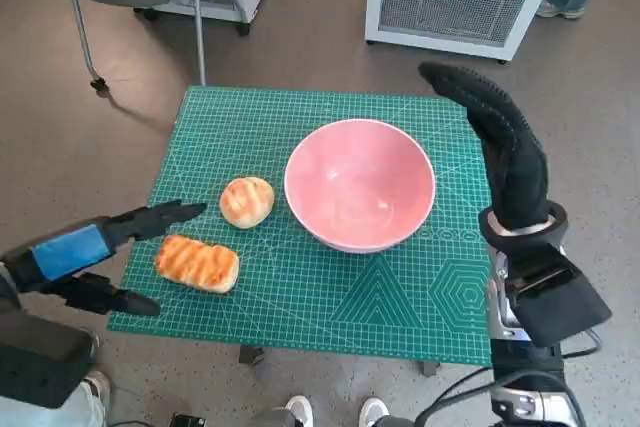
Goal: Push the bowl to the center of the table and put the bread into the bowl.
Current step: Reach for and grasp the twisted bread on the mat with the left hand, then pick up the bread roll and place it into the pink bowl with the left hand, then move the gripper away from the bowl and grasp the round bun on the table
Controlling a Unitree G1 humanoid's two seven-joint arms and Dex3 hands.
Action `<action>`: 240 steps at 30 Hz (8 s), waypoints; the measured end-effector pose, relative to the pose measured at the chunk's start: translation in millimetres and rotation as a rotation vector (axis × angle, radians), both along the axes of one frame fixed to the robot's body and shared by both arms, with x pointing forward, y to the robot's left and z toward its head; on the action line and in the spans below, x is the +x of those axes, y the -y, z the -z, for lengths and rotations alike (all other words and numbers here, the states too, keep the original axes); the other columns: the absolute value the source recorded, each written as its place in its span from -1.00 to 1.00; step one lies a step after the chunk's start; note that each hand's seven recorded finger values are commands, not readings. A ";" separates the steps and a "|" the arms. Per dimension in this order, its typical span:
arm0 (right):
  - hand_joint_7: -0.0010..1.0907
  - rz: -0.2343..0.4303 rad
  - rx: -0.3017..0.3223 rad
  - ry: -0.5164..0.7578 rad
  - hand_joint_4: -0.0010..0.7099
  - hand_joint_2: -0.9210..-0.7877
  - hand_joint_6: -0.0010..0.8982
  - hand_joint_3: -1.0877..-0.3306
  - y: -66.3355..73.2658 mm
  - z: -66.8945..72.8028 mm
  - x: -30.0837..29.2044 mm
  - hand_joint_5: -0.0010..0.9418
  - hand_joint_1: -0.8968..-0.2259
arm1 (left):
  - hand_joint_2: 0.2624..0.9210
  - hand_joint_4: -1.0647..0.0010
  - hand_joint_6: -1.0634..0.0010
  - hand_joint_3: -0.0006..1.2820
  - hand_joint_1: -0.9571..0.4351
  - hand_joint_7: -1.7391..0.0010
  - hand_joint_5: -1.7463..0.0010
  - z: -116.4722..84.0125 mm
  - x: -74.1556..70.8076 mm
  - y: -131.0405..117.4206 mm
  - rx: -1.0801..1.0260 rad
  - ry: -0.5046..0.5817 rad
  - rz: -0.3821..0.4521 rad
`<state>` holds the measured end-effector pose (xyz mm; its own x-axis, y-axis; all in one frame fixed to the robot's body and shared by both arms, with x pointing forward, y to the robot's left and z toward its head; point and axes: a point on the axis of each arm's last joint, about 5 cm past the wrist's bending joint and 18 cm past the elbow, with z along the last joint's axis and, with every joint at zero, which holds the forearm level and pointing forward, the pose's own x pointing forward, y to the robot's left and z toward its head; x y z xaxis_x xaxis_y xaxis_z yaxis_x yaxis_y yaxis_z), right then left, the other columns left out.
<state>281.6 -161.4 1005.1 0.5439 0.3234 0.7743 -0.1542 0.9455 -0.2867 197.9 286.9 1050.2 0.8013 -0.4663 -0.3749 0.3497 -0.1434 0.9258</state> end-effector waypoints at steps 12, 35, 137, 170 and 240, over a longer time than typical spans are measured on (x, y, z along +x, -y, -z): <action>0.18 0.005 0.003 -0.008 -0.42 -1.00 -1.00 -0.36 1.0 1.5 -0.7 -0.99 -0.24 | 0.52 0.71 0.59 -1.00 -0.37 0.97 0.98 20.2 11.5 3.2 0.014 -0.008 0.006; 0.19 0.010 0.019 -0.031 -0.41 -1.00 -1.00 -0.31 2.0 1.8 -3.0 -0.99 -0.31 | 0.54 0.56 0.47 -0.99 -0.12 0.97 0.98 71.3 32.1 6.5 0.141 -0.062 -0.019; 0.20 0.023 0.033 -0.040 -0.42 -1.00 -1.00 -0.27 15.6 12.1 -9.5 -1.00 -0.27 | 0.86 0.70 0.55 -0.97 0.02 0.83 0.93 -7.6 135.3 179.2 -0.034 0.288 0.305; 0.17 0.008 0.045 -0.042 -0.43 -1.00 -1.00 -0.29 9.3 13.5 -10.8 -1.00 -0.25 | 0.55 1.00 0.80 -1.00 -0.34 0.99 1.00 -74.6 68.8 44.9 -0.206 0.177 0.060; 0.16 0.022 0.010 -0.042 -0.43 -1.00 -1.00 -0.29 19.6 5.9 -9.9 -1.00 -0.27 | 0.89 -0.18 -0.10 -0.92 0.71 0.39 -0.09 63.3 141.9 81.5 0.223 -0.183 -0.207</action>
<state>271.7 -181.0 999.2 0.5828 0.3034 0.7539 -0.1453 0.9517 -0.2706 339.8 205.4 986.8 0.7803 -0.1914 -0.5954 0.5498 -0.2440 0.7989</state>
